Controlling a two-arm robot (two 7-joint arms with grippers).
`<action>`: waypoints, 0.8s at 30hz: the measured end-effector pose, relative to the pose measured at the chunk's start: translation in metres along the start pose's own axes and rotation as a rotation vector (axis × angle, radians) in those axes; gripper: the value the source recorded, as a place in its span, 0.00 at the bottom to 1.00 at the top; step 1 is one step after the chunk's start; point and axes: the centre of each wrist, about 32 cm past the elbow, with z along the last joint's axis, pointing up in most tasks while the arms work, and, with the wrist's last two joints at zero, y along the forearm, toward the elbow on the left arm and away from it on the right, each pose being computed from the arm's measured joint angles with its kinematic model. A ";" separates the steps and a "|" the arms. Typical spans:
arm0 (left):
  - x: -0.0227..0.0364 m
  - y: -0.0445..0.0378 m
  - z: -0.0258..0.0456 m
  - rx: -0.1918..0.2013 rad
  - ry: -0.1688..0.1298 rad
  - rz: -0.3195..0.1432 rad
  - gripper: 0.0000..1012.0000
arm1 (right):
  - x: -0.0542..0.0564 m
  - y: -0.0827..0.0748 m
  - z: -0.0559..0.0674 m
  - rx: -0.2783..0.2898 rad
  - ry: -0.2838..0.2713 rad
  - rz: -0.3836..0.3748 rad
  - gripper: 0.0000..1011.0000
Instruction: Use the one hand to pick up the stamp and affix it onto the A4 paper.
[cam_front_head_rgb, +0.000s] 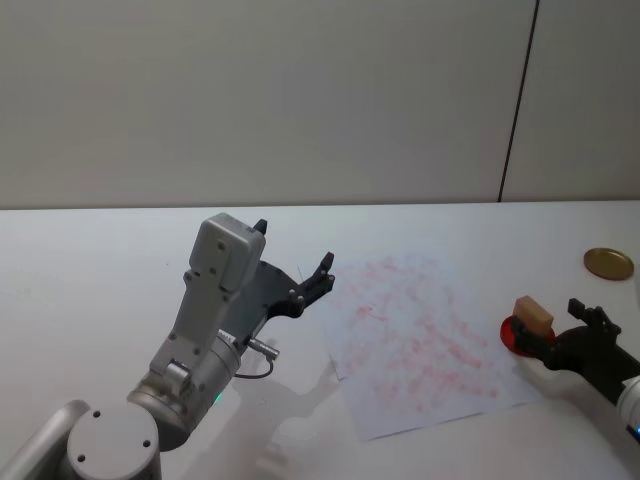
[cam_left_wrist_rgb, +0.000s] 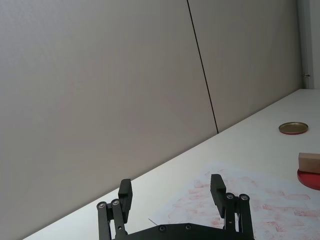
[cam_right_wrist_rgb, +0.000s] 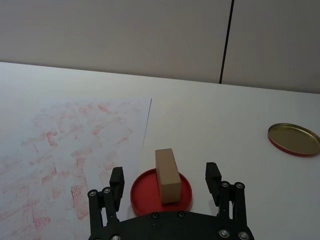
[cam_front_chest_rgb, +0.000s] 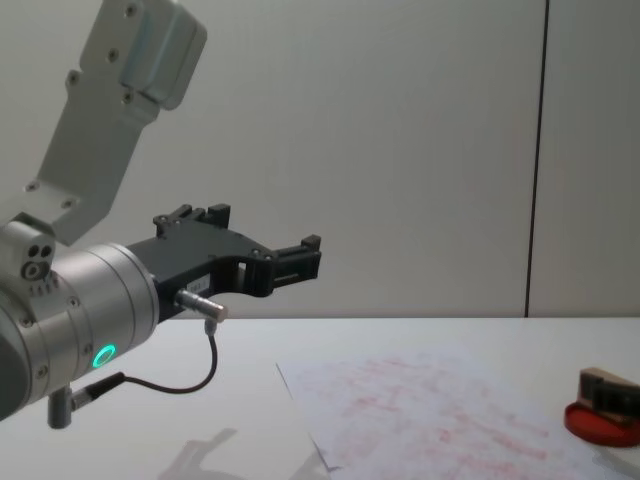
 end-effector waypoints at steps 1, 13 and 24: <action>0.0000 0.0000 0.0000 0.000 0.000 0.000 0.98 | 0.000 0.002 -0.001 -0.002 -0.002 0.001 0.99; 0.0000 0.0000 0.0000 0.000 0.000 0.000 0.98 | 0.001 0.014 -0.004 -0.019 -0.011 0.002 0.77; 0.0000 0.0000 0.0000 0.000 0.000 0.000 0.98 | 0.001 0.021 -0.005 -0.023 -0.020 0.001 0.42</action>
